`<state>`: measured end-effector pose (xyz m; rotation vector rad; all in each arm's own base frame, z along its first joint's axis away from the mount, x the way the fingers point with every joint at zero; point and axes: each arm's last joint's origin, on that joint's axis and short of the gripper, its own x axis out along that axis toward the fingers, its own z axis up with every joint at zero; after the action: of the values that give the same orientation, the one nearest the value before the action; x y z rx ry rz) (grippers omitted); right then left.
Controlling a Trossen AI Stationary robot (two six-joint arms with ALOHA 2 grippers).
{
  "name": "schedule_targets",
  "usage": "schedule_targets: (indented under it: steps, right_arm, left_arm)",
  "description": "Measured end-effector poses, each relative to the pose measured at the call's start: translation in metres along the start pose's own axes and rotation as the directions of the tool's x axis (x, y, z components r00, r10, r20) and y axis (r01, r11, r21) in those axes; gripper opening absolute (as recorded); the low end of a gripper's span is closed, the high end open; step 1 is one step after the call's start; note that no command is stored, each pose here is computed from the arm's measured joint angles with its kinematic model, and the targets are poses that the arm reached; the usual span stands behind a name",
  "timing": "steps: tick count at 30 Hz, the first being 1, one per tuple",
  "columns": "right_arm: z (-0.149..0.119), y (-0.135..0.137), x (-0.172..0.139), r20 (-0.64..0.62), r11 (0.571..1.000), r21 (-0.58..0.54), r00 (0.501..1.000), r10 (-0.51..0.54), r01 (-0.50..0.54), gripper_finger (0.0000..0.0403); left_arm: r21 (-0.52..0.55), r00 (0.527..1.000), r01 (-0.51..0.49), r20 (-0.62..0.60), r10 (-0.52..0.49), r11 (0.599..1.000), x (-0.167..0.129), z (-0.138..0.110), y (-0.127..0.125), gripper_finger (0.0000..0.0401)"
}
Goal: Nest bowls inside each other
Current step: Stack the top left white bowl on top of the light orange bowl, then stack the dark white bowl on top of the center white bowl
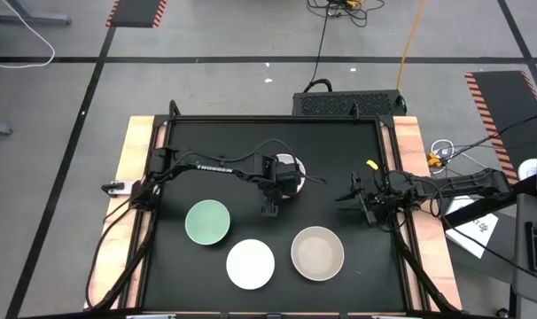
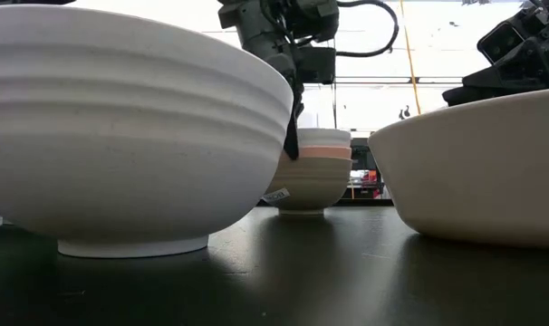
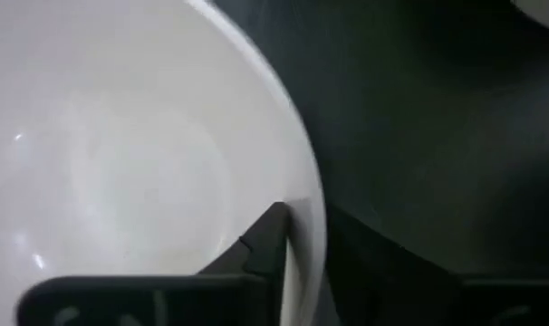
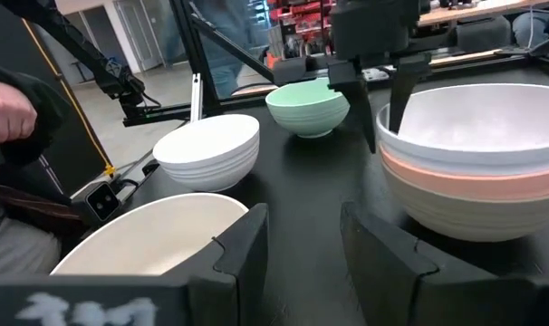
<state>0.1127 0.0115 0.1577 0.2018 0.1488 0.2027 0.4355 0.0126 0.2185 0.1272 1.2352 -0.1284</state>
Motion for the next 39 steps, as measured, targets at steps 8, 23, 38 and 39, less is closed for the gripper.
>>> schedule_targets:
  steps: [8, 23, 38, 39]
  right_arm:
    - [0.0, 0.0, 0.0, 0.0, 1.0, 0.0, 1.0, 0.001, -0.001, 0.0132]
    - [0.0, 0.0, 0.0, -0.003, 1.0, 0.0, 1.0, 0.0, 0.0, 0.0132]
    - [0.0, 0.0, 0.0, -0.003, 1.0, 0.0, 1.0, 0.0, 0.0, 0.0132]
    - [0.0, 0.0, 0.0, -0.003, 1.0, 0.001, 1.0, 0.0, 0.0, 0.0132]
  left_arm:
    - [-0.03, 1.0, -0.002, 0.004, 0.002, 1.0, -0.001, -0.002, 0.01, 0.016]
    - [-0.045, 0.999, 0.033, 0.041, -0.031, 0.998, -0.002, 0.001, 0.011, 0.0245]
    - [-0.061, 0.999, 0.031, -0.008, -0.031, 0.998, -0.003, -0.004, 0.013, 0.029]
    - [-0.061, 1.0, 0.03, -0.006, -0.03, 0.998, -0.005, -0.004, 0.014, 0.0292]
